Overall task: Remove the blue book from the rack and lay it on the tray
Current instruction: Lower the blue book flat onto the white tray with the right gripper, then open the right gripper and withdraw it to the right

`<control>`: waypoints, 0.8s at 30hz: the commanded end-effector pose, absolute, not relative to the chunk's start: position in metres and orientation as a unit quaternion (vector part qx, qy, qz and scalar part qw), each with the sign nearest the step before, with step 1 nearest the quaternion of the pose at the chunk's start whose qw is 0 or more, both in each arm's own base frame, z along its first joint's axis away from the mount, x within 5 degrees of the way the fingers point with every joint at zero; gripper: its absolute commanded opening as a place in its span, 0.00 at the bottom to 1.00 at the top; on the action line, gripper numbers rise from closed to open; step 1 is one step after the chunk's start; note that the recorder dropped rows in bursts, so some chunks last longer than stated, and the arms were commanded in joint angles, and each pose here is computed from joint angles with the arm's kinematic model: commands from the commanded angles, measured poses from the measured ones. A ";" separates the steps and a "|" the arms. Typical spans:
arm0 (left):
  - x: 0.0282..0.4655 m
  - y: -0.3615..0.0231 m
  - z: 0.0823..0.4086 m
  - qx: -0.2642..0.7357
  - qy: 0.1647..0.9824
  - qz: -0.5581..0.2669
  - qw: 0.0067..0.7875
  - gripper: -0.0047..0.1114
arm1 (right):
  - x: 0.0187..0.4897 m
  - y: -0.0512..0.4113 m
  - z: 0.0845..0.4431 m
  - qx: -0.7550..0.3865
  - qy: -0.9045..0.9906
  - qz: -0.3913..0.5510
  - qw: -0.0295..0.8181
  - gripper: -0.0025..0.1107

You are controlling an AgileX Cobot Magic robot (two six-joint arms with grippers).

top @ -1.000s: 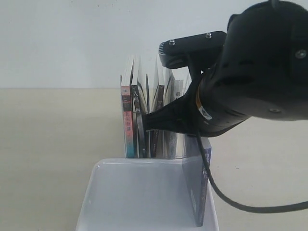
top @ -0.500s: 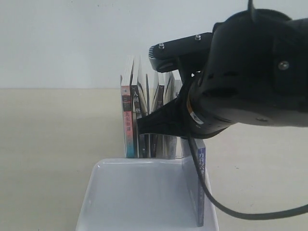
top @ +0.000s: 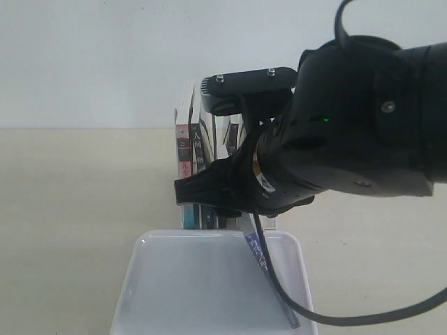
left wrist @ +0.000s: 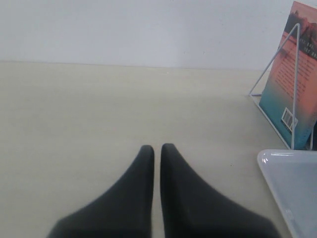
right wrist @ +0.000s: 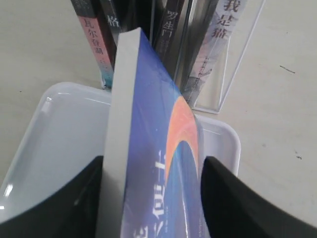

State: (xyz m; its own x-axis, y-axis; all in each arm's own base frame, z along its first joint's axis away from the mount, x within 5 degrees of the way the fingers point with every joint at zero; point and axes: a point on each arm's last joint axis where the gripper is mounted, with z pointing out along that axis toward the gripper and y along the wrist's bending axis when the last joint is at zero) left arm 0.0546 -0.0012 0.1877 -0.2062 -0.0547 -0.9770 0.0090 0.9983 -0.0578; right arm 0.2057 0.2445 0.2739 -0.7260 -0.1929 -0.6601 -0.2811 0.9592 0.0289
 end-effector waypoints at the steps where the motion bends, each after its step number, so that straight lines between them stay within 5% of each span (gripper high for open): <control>1: 0.054 -0.001 0.186 -0.017 0.777 -0.029 0.629 0.08 | 0.206 0.247 0.275 -0.116 0.925 0.087 0.352 0.50; 24: 0.054 -0.001 0.186 -0.017 0.777 -0.029 0.629 0.08 | 0.203 0.261 0.289 -0.118 0.899 0.194 0.374 0.50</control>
State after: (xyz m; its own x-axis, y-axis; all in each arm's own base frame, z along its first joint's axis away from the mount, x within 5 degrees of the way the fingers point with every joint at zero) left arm 0.0546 -0.0012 0.1877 -0.2062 -0.0547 -0.9770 0.0090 0.9983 -0.0578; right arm 0.2050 0.2634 0.2815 -0.7065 -0.0756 -0.7037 -0.3421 0.9069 0.2461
